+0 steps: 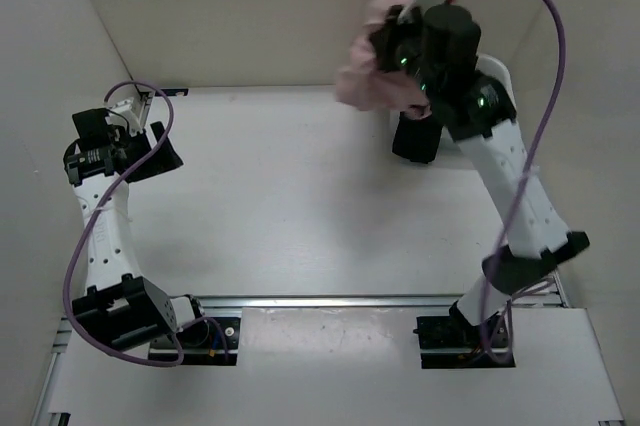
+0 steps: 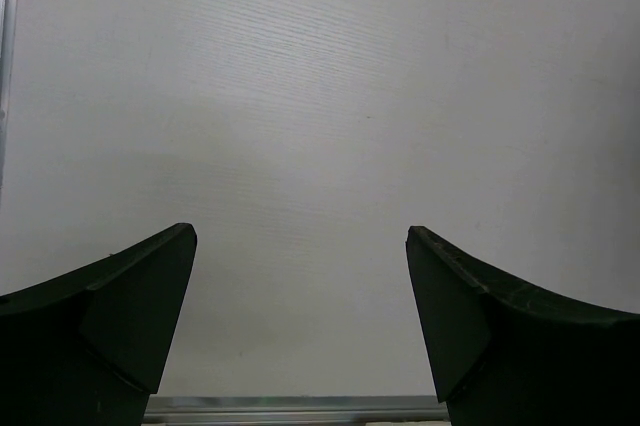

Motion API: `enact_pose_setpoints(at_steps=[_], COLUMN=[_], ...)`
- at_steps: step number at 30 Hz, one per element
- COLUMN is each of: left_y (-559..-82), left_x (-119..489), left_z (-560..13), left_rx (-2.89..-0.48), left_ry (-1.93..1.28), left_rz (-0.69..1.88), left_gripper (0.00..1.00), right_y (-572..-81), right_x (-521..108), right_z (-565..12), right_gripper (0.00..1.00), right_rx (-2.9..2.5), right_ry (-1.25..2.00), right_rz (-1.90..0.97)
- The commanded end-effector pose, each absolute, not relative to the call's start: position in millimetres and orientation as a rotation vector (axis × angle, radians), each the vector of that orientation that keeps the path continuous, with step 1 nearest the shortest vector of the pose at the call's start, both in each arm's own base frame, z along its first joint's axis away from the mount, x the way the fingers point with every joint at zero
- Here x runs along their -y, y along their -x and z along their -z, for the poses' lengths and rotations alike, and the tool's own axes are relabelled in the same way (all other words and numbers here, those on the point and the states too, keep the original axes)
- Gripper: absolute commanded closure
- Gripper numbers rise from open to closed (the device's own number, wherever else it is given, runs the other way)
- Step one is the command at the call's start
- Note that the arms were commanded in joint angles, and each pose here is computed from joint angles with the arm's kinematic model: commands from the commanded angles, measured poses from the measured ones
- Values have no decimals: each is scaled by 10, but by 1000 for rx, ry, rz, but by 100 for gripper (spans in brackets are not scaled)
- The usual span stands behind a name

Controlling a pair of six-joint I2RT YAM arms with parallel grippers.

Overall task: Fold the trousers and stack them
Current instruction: Grab the trousers from the pile

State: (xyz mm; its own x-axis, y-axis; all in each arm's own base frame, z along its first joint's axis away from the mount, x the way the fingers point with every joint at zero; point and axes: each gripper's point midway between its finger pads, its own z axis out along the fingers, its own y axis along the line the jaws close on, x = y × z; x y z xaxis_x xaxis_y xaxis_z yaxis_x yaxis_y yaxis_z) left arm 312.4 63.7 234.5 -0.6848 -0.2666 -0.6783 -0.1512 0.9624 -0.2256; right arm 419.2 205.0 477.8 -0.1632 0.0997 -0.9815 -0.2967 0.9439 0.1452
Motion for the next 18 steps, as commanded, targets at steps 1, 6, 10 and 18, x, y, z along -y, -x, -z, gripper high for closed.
enact_pose_setpoints(at_steps=[1,6,10,18], left_y=[-3066,-3066,-3041,-2973], left_x=[-521,-540,-618,-736], left_z=[-2551,-2734,-2895,-2884], left_rx=[-2258,-2212,-2184,-2198], left_ry=[239,226,242,289], left_rz=[229,199,133,48], left_gripper=[3,0,0,0], right_y=[-3055,-2928,-3038,-3108], right_x=[-2518,-2833,-2906,-2460], right_z=[-5922,-5528,-4728,-2818], right_gripper=[100,100,100,78], right_rx=[-1366,-1509,-1748,-2229], right_ry=[236,141,33,-250], right_rz=[-596,-765,-707,-437])
